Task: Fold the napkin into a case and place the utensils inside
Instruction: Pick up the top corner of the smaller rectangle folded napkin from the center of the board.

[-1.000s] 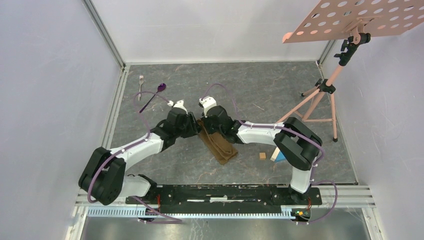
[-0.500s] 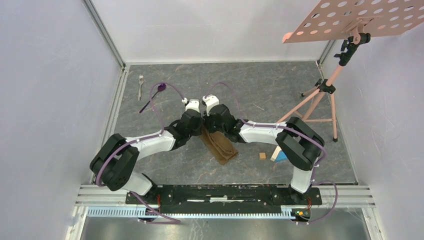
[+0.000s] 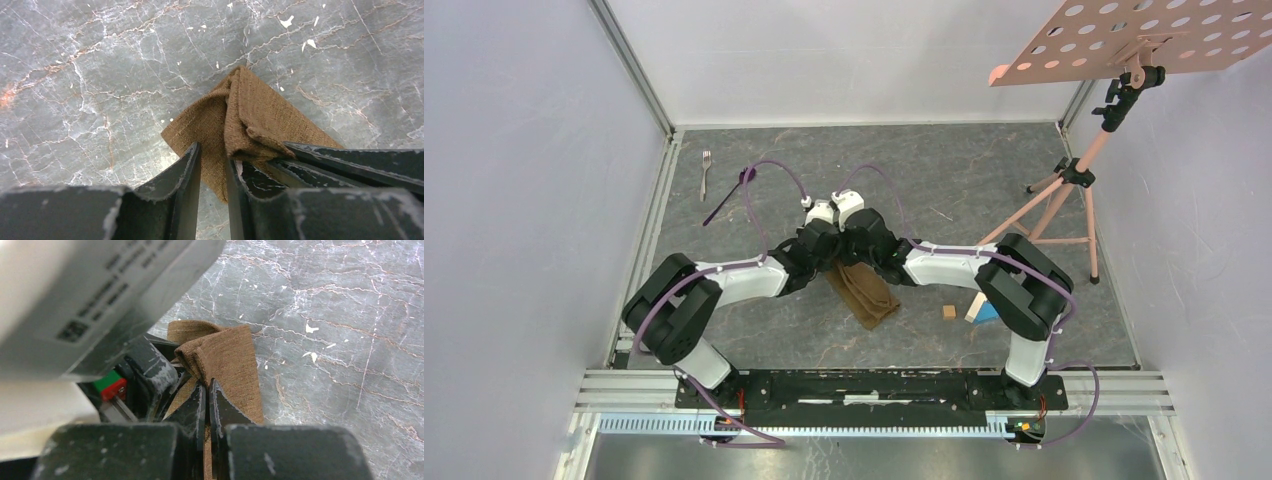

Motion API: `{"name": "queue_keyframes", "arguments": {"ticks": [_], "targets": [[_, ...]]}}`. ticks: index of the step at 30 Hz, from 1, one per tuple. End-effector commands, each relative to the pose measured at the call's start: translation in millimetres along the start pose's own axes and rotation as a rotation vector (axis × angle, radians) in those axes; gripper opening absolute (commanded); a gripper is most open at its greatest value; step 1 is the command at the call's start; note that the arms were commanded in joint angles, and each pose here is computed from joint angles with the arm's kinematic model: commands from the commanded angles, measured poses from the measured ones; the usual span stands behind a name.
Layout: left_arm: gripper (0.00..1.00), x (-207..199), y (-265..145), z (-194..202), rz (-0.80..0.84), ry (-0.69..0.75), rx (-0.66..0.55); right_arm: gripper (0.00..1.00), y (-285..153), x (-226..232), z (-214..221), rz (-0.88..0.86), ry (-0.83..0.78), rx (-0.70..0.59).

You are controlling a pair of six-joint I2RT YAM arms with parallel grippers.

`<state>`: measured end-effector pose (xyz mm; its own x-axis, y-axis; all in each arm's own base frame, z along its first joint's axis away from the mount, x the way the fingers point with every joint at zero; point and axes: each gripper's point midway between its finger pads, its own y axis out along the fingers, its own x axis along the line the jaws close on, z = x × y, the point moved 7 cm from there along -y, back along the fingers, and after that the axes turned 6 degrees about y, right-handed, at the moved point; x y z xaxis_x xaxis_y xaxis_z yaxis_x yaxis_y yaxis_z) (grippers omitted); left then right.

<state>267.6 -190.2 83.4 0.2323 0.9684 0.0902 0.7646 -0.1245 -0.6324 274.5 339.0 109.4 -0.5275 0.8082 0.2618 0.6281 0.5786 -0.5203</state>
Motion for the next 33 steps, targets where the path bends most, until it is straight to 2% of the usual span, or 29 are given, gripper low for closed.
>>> {"name": "queue_keyframes", "arguments": {"ticks": [1, 10, 13, 19, 25, 33], "targets": [[0.3, -3, 6, -19, -0.061, 0.058, -0.067, 0.0, -8, 5, -13, -0.036, 0.013, -0.05], [0.11, 1, 3, -25, -0.095, 0.059, -0.084, 0.0, -4, 6, -9, -0.046, 0.013, -0.025], [0.03, 3, -4, -28, -0.083, 0.02, -0.131, 0.0, -3, 6, -4, -0.063, 0.001, -0.007], [0.02, 10, -10, -23, 0.037, -0.148, -0.198, 0.0, -2, 6, 8, -0.096, -0.075, 0.059], [0.02, 22, -8, -19, 0.118, -0.286, -0.212, 0.0, 7, 4, 19, -0.074, -0.114, 0.132], [0.02, 24, -19, -23, 0.183, -0.294, -0.277, 0.0, 20, 8, 18, 0.032, -0.126, 0.178]]}}
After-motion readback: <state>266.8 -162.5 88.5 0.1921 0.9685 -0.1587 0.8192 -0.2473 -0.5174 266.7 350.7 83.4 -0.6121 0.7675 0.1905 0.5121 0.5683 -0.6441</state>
